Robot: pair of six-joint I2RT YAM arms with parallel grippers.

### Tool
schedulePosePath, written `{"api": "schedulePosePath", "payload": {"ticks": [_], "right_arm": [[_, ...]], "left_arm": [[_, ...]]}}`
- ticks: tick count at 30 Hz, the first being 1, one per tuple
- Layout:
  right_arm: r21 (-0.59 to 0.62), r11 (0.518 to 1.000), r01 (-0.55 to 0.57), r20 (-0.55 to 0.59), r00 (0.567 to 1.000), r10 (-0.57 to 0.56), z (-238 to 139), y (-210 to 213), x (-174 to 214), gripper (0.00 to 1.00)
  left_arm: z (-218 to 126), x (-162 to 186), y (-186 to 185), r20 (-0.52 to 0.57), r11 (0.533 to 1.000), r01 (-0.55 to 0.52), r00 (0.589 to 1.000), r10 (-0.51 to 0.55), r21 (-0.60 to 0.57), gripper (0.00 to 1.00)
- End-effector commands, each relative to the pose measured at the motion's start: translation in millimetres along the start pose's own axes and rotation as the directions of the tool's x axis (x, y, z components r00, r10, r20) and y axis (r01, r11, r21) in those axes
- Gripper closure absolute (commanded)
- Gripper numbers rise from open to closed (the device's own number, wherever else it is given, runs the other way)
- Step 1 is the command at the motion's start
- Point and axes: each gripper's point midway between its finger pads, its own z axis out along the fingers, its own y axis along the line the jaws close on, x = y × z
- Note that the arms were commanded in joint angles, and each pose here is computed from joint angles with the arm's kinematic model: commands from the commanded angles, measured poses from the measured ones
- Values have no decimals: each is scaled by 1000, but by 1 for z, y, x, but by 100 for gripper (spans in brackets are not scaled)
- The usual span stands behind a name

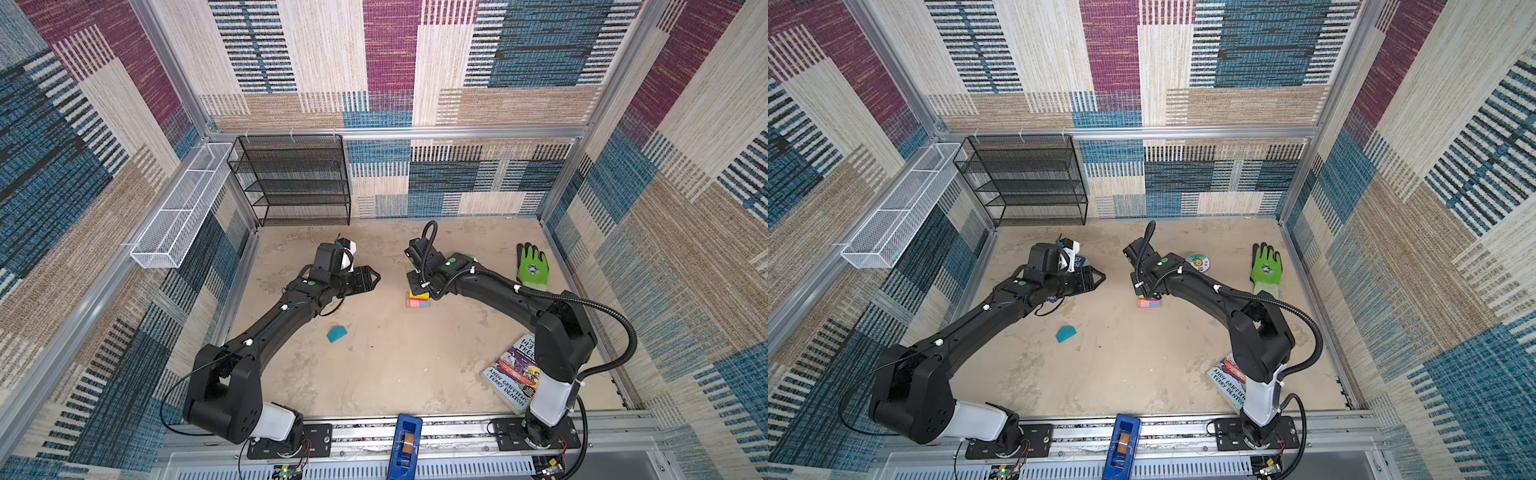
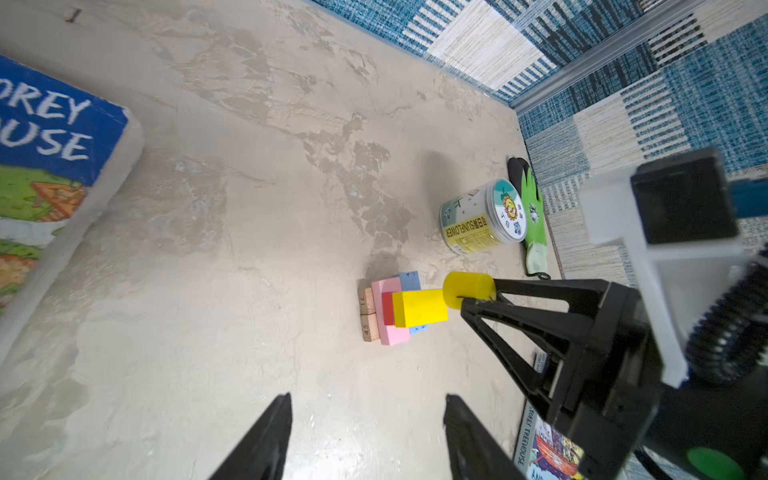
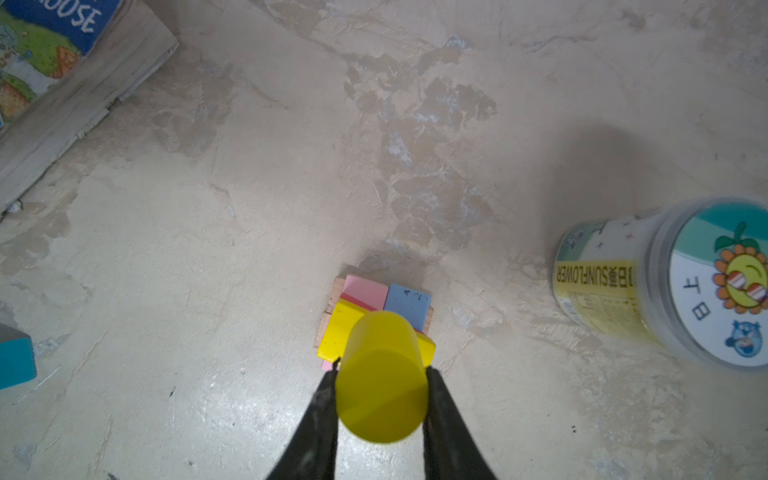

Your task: Build the wood block tower

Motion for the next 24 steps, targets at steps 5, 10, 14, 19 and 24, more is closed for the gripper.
{"api": "schedulePosePath", "payload": {"ticks": [5,10,14,19,24], "right_arm": [[-33,999,-6,-22,1000,5,7,6,8,100],[-42,999,-14,-31,999,13,9,8,12,100],[-53,998,-20,-40,999,18,12,9,17,100],[-46,999,-23,-39,999,21,14,8,17,100],[-37,999,-20,-38,999,19,16,8,15,100]], "left_arm": [[14,0,-11,-33,999,-52,998,53,13,46],[19,2,-12,-49,998,-59,997,59,7,46],[20,4,-12,-54,998,-61,997,61,1,46],[21,3,-11,-55,998,-61,997,61,-4,47],[21,3,-11,-55,998,-62,997,61,-7,47]]}}
